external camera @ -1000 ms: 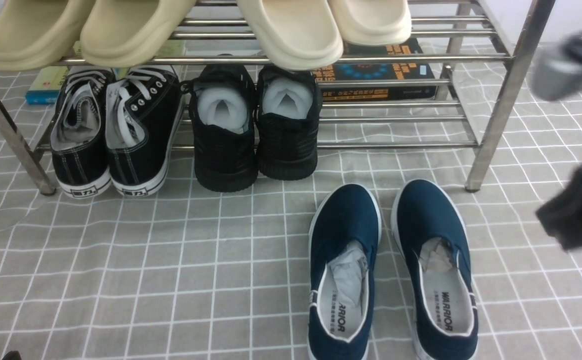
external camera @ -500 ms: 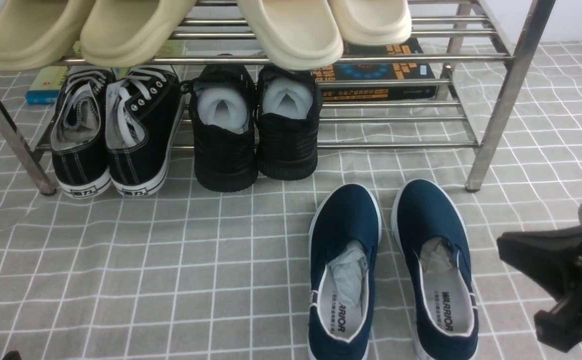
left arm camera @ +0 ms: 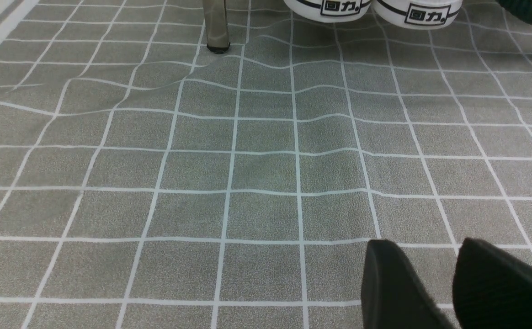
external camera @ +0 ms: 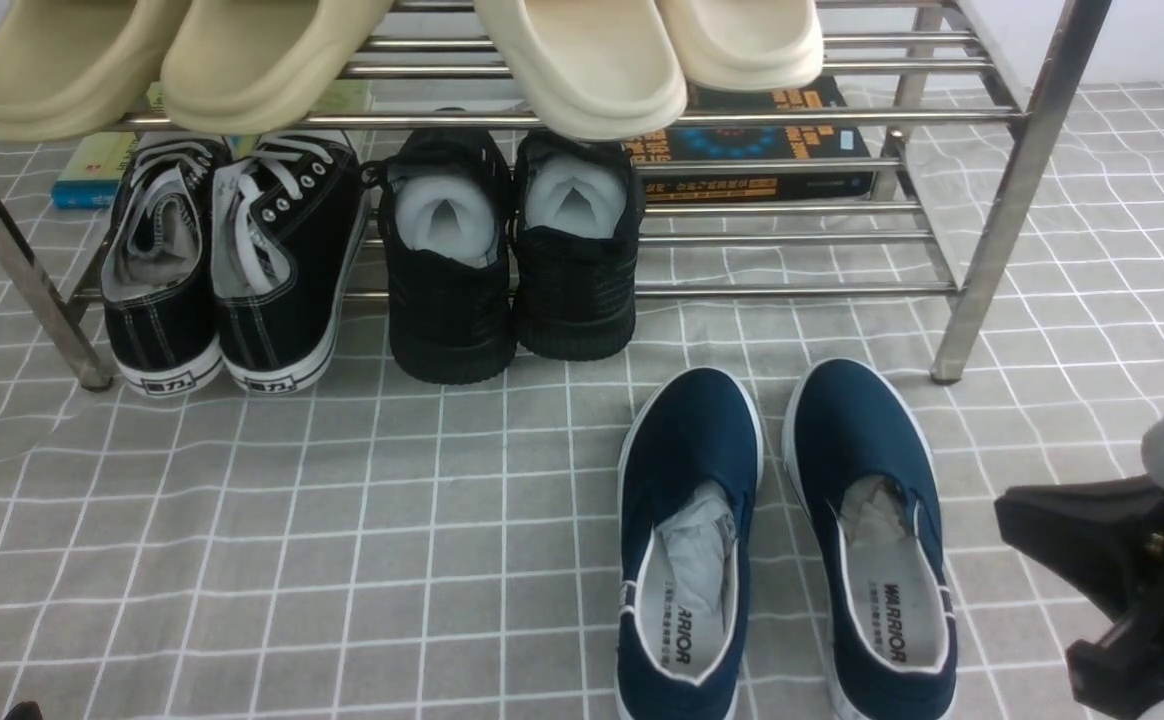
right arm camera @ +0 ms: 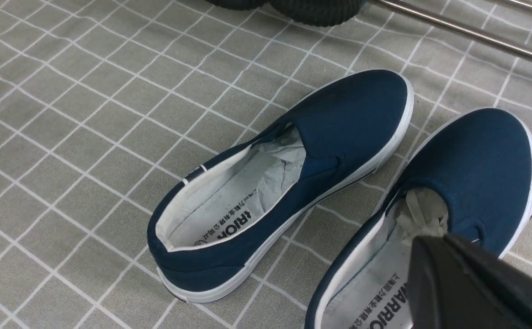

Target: Take the shoes off the shelf with your hand from the grey coffee tablecloth.

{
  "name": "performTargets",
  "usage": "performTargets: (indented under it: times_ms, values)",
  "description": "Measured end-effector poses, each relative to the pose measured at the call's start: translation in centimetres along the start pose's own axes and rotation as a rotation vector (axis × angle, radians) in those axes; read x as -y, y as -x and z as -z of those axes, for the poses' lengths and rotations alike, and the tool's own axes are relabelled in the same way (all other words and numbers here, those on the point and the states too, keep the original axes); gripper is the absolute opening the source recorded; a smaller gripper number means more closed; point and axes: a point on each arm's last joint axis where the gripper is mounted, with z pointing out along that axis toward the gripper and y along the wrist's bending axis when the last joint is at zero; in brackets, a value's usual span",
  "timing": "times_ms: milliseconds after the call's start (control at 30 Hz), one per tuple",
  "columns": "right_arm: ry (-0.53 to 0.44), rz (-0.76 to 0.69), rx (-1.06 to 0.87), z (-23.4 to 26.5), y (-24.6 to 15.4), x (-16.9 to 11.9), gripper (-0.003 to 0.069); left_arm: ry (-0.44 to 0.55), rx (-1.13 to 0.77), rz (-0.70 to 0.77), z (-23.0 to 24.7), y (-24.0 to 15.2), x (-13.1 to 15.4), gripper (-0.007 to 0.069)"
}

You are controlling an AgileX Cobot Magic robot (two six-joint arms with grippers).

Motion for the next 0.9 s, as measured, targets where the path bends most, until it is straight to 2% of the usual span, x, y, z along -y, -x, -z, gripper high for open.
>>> performTargets:
  times_ms: [167, 367, 567, 900]
  values:
    - [-0.076, -0.044, 0.075, 1.8, -1.8, 1.5, -0.0001, 0.0, 0.0, 0.0, 0.0, 0.0, 0.0, 0.024]
    - [-0.322, -0.152, 0.214, 4.8, -8.4, 4.0, 0.0003, 0.0, 0.0, 0.0, 0.0, 0.0, 0.0, 0.024]
    - [-0.47, -0.213, 0.315, 5.0, -14.1, 4.4, 0.0007, 0.0, 0.0, 0.0, 0.0, 0.0, 0.0, 0.024]
    - [-0.498, -0.213, 0.252, 5.1, -14.9, 4.4, 0.0014, 0.0, 0.001, 0.0, 0.0, 0.0, 0.0, 0.024]
